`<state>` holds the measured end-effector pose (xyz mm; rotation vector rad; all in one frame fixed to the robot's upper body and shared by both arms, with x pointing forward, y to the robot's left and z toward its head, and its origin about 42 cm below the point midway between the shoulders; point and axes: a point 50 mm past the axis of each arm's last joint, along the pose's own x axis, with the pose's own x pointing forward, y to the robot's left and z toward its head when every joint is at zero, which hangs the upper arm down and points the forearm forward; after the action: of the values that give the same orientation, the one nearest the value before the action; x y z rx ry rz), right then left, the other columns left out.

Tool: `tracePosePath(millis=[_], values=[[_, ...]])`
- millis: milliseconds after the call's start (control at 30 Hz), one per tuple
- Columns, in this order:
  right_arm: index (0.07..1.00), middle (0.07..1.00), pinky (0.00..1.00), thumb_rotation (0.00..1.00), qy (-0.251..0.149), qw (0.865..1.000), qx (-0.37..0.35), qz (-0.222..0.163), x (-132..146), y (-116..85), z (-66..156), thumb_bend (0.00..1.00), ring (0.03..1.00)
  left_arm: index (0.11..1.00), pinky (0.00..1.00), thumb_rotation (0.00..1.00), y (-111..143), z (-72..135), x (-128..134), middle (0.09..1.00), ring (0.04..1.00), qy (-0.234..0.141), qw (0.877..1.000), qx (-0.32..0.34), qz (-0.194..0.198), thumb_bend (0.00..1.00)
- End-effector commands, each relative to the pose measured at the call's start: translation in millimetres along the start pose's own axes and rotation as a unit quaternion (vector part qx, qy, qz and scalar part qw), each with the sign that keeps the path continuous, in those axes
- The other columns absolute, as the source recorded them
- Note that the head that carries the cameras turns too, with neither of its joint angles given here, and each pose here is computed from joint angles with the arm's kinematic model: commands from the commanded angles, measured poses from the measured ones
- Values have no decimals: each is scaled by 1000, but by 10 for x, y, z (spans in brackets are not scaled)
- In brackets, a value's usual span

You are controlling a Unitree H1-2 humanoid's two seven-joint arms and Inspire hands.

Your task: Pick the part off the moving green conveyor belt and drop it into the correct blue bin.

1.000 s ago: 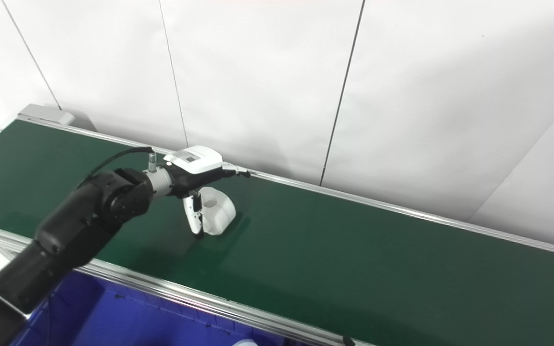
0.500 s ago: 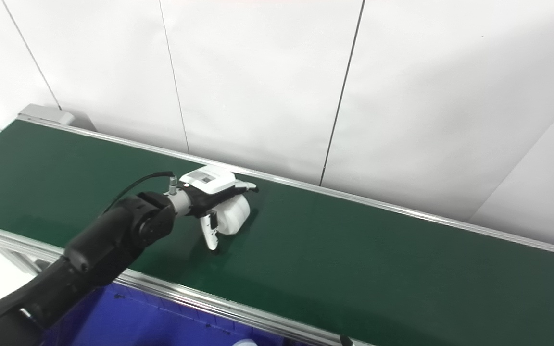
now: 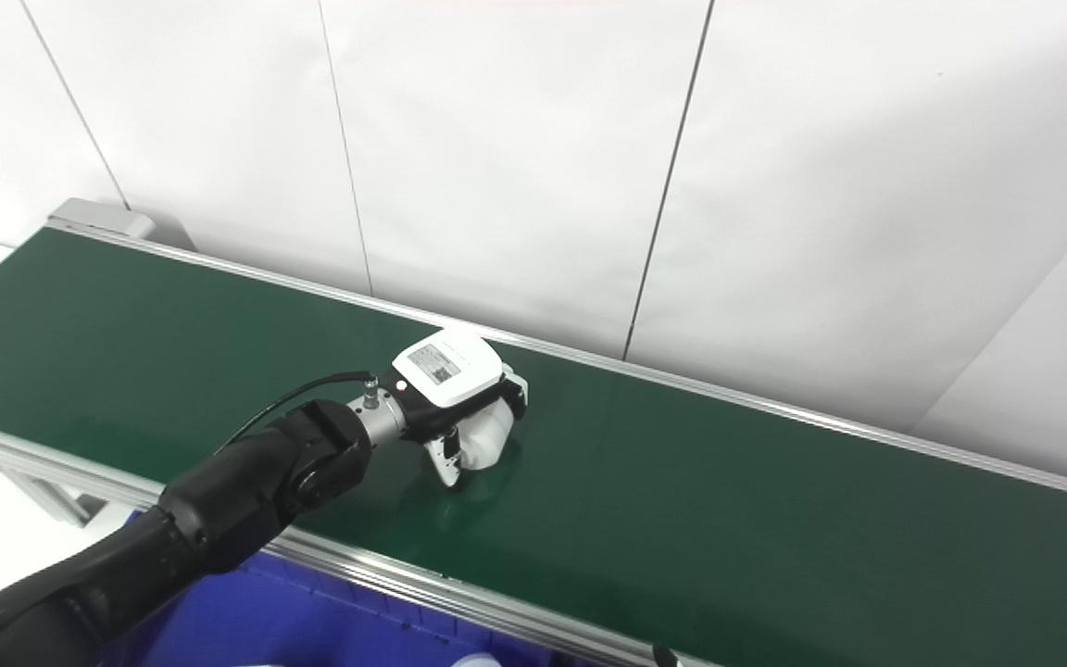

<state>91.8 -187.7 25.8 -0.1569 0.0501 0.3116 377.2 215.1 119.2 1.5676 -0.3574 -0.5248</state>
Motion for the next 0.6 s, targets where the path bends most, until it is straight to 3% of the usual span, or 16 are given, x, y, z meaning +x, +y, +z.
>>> tracePosePath(millis=[0, 267, 400, 567], values=[[956, 965, 877, 984, -34, 999, 8, -7, -9, 13, 111, 926, 916, 489, 279, 0, 238, -139, 72, 495, 446, 0, 999, 24, 30, 502], [953, 960, 867, 984, -34, 999, 9, -8, -9, 13, 112, 938, 905, 477, 257, 0, 343, -86, 47, 509, 445, -3, 999, 24, 36, 501], [954, 961, 859, 988, -36, 999, 7, -7, -8, 13, 123, 934, 902, 499, 254, 0, 442, -47, 0, 462, 445, -14, 998, 24, 48, 501], [961, 964, 869, 987, -42, 999, 9, -3, -13, 9, 161, 925, 902, 479, 275, 0, 730, 83, -127, 508, 447, -34, 997, 2, 70, 501]])
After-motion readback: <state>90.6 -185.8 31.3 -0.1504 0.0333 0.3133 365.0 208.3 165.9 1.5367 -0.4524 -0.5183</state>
